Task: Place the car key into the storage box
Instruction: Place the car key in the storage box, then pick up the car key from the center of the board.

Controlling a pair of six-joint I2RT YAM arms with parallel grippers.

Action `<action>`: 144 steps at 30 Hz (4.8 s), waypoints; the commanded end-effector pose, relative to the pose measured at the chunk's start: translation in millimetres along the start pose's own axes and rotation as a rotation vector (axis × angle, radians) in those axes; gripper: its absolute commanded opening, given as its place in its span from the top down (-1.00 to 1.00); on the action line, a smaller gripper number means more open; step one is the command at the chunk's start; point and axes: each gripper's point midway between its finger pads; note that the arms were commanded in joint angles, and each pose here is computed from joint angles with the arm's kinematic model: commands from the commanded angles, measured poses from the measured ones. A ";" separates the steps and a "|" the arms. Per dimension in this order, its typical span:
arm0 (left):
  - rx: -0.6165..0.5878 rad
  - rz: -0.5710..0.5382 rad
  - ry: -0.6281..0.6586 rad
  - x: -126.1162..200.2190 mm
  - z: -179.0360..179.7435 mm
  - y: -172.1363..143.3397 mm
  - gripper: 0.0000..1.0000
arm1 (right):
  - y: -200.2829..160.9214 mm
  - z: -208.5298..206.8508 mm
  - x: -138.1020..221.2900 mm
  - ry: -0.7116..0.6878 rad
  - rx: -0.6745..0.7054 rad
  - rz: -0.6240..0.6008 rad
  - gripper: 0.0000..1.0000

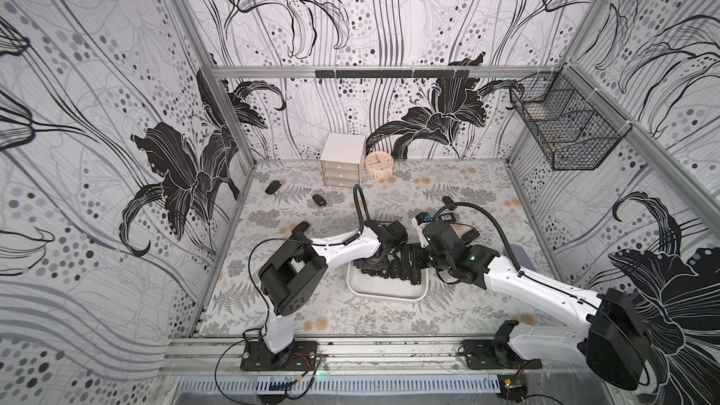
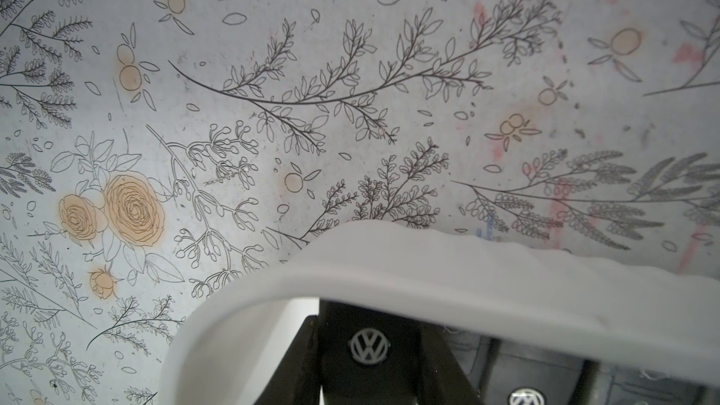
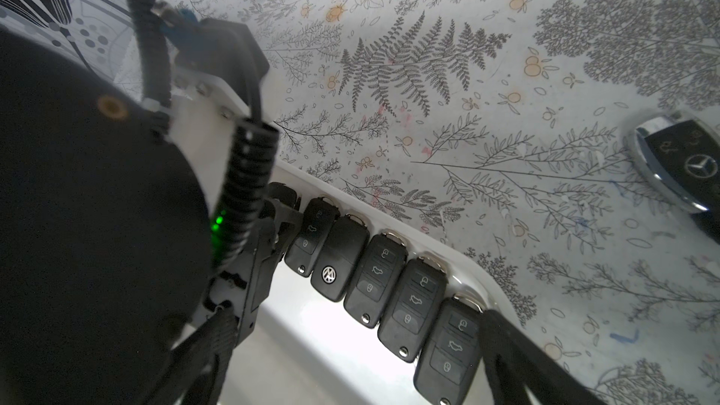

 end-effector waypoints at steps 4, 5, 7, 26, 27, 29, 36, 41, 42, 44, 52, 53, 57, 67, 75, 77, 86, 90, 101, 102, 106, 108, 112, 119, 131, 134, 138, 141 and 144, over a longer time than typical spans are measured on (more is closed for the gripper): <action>0.004 -0.025 -0.017 -1.6 -4.6 5.4 0.24 | -2.6 -3.0 -1.4 -0.003 -0.024 0.008 -1.00; 0.005 -0.024 -0.020 -2.4 -5.2 4.9 0.21 | -3.3 -3.6 -1.5 -0.004 -0.024 0.010 -1.00; 0.010 -0.021 -0.024 -4.2 -5.6 4.4 0.20 | -3.9 -4.2 -1.2 -0.005 -0.025 0.010 -1.00; 0.003 -0.026 0.015 7.1 9.9 3.9 0.21 | -5.5 -4.6 -1.4 -0.002 -0.027 0.015 -1.00; 0.001 -0.026 0.016 6.6 9.4 3.9 0.21 | -6.0 -4.3 -1.8 -0.001 -0.027 0.017 -1.00; -0.002 -0.022 0.019 4.2 9.2 3.3 0.21 | -7.2 -2.3 -2.4 0.010 -0.022 0.026 -1.00; 0.000 -0.014 0.018 -2.1 9.2 -0.1 0.01 | -9.5 1.4 -4.7 0.029 -0.018 0.042 -1.00; 0.008 -0.009 0.014 -6.2 8.1 -1.4 -0.05 | -10.2 0.9 -5.3 0.027 -0.017 0.046 -1.00; 0.009 -0.009 0.012 -5.8 7.7 -1.5 -0.05 | -10.4 0.9 -5.1 0.027 -0.019 0.046 -1.00; 0.011 -0.013 0.009 -3.4 7.5 0.0 -0.05 | -10.3 0.6 -4.6 0.026 -0.019 0.045 -1.00; 0.048 -0.079 -0.052 28.0 4.5 18.0 -0.05 | -4.1 -5.4 1.8 -0.007 -0.009 0.004 -1.00; 0.052 -0.088 -0.062 32.3 4.0 20.7 -0.06 | -1.9 -6.8 3.6 -0.014 -0.007 -0.008 -1.00; 0.068 -0.134 -0.109 52.7 0.5 32.8 -0.38 | 10.6 -18.9 15.6 -0.074 -0.008 -0.082 -1.00; 0.145 -0.240 -0.248 91.1 -7.1 57.5 -0.98 | 37.7 -57.9 38.8 -0.190 -0.072 -0.227 -1.00; 0.226 -0.309 -0.323 109.8 -0.5 78.5 -0.99 | 53.3 -101.0 42.7 -0.301 -0.214 -0.206 -1.00; 0.206 -0.350 -0.349 118.6 -0.8 84.2 -0.99 | 56.7 -111.5 41.8 -0.331 -0.250 -0.195 -1.00; 0.200 -0.463 -0.454 143.1 30.7 111.5 -0.99 | 83.6 -153.1 24.7 -0.486 -0.385 -0.161 -1.00; 0.240 -0.424 -0.526 137.1 51.1 118.9 -0.99 | 96.6 -163.6 14.6 -0.542 -0.405 -0.155 -1.00; 0.178 -0.446 -0.512 129.2 70.1 127.3 -0.99 | 119.8 -196.2 -23.0 -0.666 -0.578 -0.088 -0.85; 0.173 -0.452 -0.511 130.3 71.6 128.9 -0.98 | 119.6 -198.5 -26.2 -0.677 -0.587 -0.079 -0.82; 0.170 -0.477 -0.509 132.2 76.2 137.5 -0.99 | 117.1 -213.3 -43.5 -0.720 -0.667 -0.048 -0.74; 0.193 -0.474 -0.503 132.3 79.3 140.6 -0.98 | 116.9 -220.4 -51.1 -0.731 -0.715 -0.038 -0.72; 0.213 -0.492 -0.545 136.2 74.0 146.7 -0.98 | 123.0 -232.5 -64.5 -0.737 -0.777 -0.028 -0.71; 0.232 -0.482 -0.512 132.9 79.9 148.7 -0.99 | 131.2 -252.8 -76.3 -0.761 -0.841 -0.029 -0.72; 0.267 -0.478 -0.509 128.1 82.6 149.0 -0.99 | 123.6 -267.2 -83.6 -0.821 -0.819 0.062 -0.38; 0.271 -0.475 -0.514 127.2 82.0 147.4 -0.99 | 116.7 -268.1 -79.0 -0.834 -0.800 0.083 -0.35; 0.281 -0.483 -0.523 127.2 82.5 146.7 -0.98 | 106.7 -269.1 -74.1 -0.844 -0.786 0.101 -0.29; 0.286 -0.479 -0.531 125.6 80.8 145.7 -0.99 | 99.7 -269.3 -74.2 -0.841 -0.783 0.119 -0.19; 0.288 -0.475 -0.540 126.7 79.8 144.8 -0.99 | 96.9 -268.5 -73.6 -0.834 -0.782 0.123 -0.07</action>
Point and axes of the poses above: each gripper's point midway between its finger pads, its own x axis back along the fingers, its own z axis along the line the jaws close on, y = z × x, and after that the axes turned 10 degrees about -x, right-handed
